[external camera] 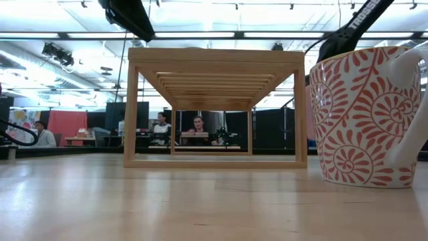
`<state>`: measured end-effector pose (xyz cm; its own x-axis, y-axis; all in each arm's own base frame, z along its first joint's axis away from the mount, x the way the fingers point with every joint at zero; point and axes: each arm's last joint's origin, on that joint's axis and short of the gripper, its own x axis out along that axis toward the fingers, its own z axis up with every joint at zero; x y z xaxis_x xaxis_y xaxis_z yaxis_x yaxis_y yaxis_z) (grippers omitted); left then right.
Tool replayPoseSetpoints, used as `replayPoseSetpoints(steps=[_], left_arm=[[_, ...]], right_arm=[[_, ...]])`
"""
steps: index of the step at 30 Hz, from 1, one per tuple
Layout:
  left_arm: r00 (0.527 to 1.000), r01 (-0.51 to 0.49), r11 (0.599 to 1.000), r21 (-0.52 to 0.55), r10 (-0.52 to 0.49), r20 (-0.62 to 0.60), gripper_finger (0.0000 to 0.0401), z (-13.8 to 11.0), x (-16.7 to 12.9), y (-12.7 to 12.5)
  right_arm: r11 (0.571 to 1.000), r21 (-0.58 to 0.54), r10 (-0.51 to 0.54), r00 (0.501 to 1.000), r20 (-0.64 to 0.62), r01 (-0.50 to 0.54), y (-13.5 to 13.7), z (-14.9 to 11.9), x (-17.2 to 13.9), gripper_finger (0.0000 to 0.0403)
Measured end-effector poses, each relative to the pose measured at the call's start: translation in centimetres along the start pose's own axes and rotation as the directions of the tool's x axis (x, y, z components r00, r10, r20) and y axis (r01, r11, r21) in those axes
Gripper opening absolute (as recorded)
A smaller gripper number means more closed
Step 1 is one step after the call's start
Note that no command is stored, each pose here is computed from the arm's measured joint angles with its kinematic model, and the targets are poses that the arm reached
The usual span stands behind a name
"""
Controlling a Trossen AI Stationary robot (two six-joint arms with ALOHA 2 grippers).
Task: Place coffee mugs
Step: Put the pink cup on the shelf aligned with the other yellow cup
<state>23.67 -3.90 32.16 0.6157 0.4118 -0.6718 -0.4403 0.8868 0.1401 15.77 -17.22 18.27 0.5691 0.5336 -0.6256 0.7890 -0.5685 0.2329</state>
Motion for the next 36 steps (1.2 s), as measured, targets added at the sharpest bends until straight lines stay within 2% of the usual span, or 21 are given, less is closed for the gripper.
replayPoseSetpoints(steps=[10,16,36], left_arm=[[1.000,0.000,1.000,0.000,0.000,0.000,0.0185,0.0,0.0,0.0],[1.000,0.000,1.000,0.000,0.000,0.000,0.0185,0.0,0.0,0.0],[1.000,0.000,1.000,0.000,0.000,0.000,0.0185,0.0,0.0,0.0]], right_arm=[[0.998,0.014,-0.062,0.996,0.061,0.062,0.0,1.2,0.6,0.0067],[0.996,0.026,-0.081,0.995,0.051,0.080,0.1,1.9,1.1,0.0067],[0.990,-0.110,-0.085,0.995,0.044,0.089,0.1,2.0,1.2,0.0101]])
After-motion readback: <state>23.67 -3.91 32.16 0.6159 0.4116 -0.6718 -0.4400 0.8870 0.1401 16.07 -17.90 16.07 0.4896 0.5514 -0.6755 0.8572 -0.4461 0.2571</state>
